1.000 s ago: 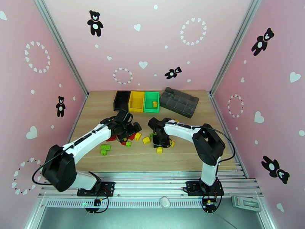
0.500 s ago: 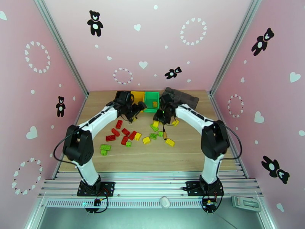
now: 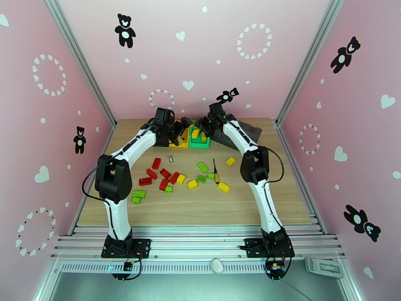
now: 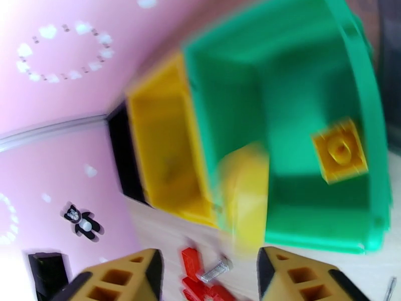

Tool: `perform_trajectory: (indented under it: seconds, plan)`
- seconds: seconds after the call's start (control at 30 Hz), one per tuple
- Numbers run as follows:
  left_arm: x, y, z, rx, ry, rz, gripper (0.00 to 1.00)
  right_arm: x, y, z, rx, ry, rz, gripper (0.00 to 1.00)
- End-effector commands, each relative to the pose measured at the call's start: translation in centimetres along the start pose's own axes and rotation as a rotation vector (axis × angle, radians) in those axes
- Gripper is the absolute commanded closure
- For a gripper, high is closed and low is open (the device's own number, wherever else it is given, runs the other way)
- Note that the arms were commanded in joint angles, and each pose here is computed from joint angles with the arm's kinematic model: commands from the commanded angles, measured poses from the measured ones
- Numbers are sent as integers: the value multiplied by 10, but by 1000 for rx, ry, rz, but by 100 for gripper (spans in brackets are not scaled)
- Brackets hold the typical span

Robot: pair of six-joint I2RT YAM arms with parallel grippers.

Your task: Sort the legos into containers by color

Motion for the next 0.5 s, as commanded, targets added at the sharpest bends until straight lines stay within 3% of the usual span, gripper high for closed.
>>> perform_trajectory:
  seconds: [0.0,0.13,0.3,0.47]
  plan:
    - [-24,9,3,25,-31,-11,4,-8,-3,-2,38,14,20,35]
    - [-35,16,15,64,-106,-22,6,-27,1,4,-16,39,25,35]
    - [-45,32,38,164,-292,-13,9,-61,22,10,-159,128,58,41]
    - [-44,59,58,249,-418,30,13,-90,59,-13,-254,292,125,46]
Point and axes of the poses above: each hand's point on the last joint's axis, 136 mm out from that joint toward the fingers, its own x axis out along the fingers, its own z axis along the line the jaws close on, y = z × x, the point moved 8 cm from there along -x, back along the fingers, and after that the axes turned 1 degree about -x, right-handed, at the moved point
